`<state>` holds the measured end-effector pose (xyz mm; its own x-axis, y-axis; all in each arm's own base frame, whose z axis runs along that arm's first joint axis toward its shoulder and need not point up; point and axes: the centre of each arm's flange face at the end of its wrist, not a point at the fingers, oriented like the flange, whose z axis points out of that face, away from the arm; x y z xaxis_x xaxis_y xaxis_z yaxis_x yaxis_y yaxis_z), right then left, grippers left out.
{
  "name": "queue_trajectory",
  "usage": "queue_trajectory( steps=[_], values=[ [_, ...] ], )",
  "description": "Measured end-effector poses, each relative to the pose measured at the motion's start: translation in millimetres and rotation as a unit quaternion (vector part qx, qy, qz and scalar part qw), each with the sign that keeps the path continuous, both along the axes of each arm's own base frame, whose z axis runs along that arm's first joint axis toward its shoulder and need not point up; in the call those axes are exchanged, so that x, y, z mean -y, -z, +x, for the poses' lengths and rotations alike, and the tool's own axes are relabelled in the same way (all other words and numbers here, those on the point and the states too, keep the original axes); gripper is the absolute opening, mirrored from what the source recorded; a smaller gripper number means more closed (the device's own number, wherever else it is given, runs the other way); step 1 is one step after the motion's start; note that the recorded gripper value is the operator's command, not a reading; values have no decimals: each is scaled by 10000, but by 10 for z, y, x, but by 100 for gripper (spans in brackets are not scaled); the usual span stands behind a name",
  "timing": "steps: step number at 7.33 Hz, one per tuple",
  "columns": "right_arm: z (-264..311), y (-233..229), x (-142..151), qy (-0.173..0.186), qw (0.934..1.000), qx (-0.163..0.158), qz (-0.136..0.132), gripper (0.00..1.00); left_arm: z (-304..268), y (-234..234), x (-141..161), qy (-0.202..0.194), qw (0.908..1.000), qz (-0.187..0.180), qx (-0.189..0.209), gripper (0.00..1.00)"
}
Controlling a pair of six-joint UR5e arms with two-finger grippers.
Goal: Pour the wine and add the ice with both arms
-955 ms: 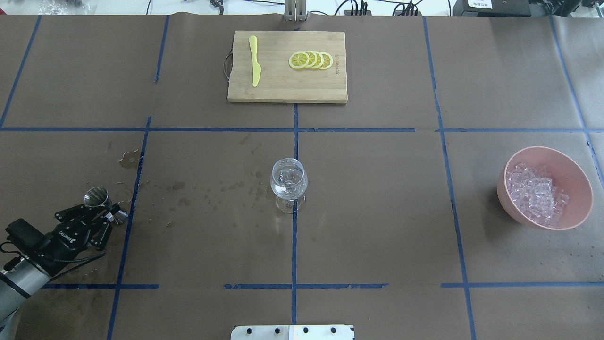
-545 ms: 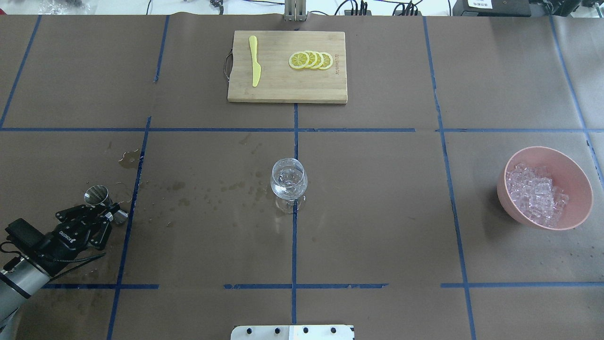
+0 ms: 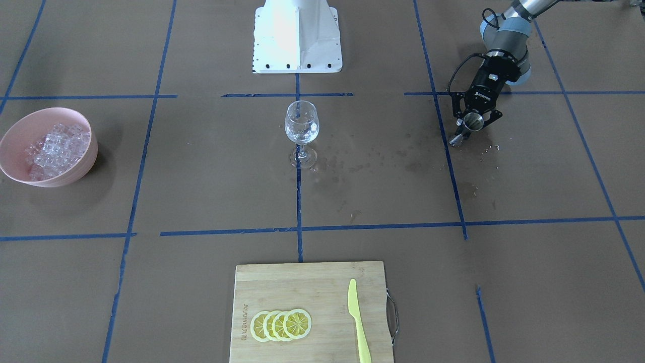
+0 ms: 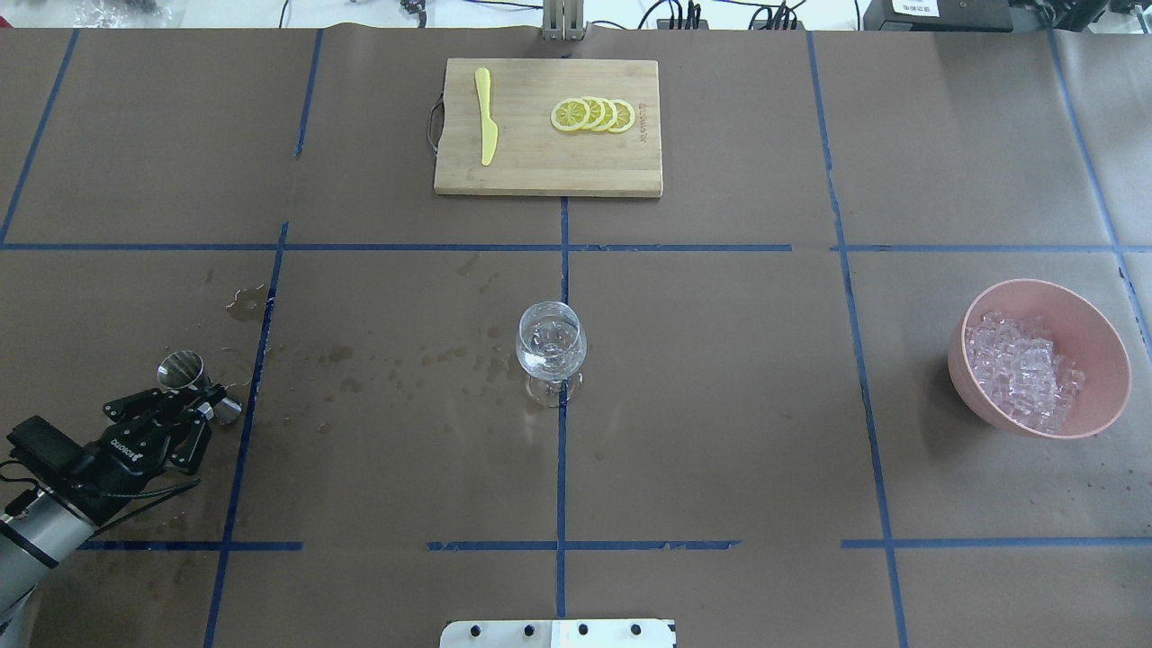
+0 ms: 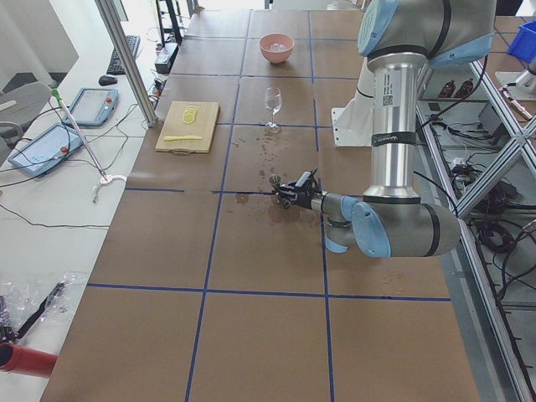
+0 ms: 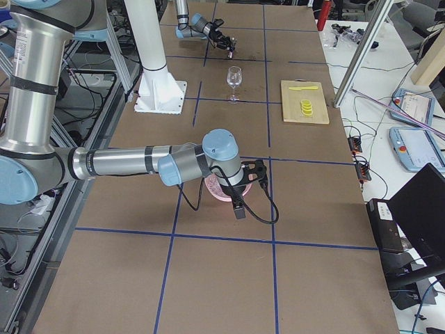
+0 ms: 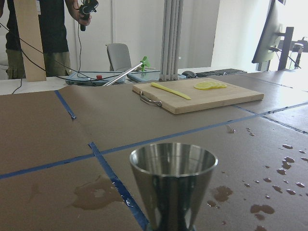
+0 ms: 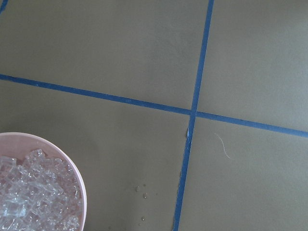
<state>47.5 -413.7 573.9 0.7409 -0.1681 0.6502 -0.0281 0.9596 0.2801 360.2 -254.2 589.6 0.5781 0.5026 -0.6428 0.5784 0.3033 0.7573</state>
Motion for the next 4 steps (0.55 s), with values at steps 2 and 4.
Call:
queue_trajectory(
  steps=[2,4],
  values=[
    [0,5,5,-2,10000,0,4,100,10,0,2,19,10000,-3,-6,28],
    [0,10,10,-1,10000,0,10,100,20,8,3,115,9999,-21,-26,31]
  ],
)
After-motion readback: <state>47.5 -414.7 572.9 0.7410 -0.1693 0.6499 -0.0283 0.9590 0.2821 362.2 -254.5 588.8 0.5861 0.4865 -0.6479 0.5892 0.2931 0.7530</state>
